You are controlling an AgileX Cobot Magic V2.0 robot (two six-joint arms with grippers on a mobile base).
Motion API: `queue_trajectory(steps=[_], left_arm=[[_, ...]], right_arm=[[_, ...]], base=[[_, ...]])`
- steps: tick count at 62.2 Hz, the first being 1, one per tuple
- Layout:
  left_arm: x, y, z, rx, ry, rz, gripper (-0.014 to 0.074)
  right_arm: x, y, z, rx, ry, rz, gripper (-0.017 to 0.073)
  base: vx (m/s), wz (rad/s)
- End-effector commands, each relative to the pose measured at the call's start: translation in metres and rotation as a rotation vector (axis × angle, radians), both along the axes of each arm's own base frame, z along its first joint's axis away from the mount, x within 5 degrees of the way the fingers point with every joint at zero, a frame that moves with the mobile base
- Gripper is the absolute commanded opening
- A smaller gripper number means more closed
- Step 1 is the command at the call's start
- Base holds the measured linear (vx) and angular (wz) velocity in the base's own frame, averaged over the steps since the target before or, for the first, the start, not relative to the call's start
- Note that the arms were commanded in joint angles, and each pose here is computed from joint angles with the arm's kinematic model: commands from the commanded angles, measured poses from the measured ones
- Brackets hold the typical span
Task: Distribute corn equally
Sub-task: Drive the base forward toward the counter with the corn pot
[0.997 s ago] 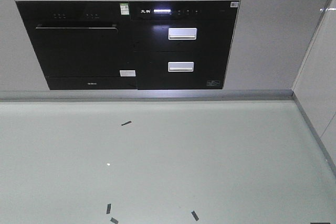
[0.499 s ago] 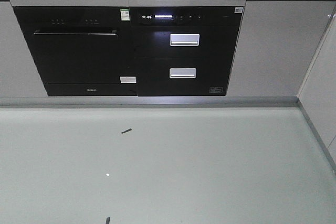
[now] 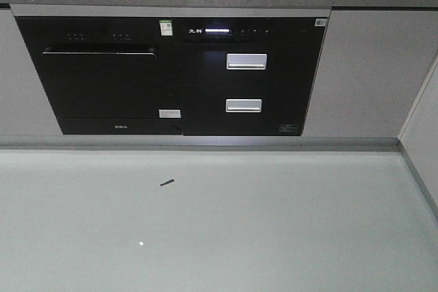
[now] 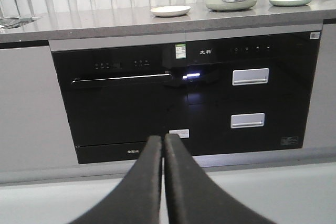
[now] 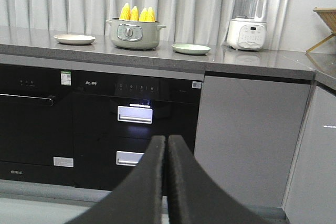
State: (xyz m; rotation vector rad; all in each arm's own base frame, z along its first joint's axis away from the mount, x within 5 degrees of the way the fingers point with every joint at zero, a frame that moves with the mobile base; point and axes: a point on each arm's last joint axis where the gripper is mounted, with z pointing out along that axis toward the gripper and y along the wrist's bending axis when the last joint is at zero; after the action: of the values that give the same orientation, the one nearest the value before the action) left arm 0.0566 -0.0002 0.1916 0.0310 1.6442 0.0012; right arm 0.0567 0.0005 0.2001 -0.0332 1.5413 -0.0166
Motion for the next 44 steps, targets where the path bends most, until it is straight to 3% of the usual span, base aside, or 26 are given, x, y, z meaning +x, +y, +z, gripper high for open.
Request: queue_trajectory(steps=[1, 44], left_arm=[[-0.0009, -0.0009, 0.0069, -0.013, -0.091, -0.009, -0.0007], [-0.0009, -0.0009, 0.0069, -0.013, -0.091, -0.009, -0.0007]], right_arm=[[-0.0005, 0.0003, 0.0039, -0.001, -0.069, 0.001, -0.0001], [-0.0005, 0.0003, 0.0039, -0.001, -0.069, 0.001, -0.0001]], base=[[0.16, 0.05], [0.13, 0.00]])
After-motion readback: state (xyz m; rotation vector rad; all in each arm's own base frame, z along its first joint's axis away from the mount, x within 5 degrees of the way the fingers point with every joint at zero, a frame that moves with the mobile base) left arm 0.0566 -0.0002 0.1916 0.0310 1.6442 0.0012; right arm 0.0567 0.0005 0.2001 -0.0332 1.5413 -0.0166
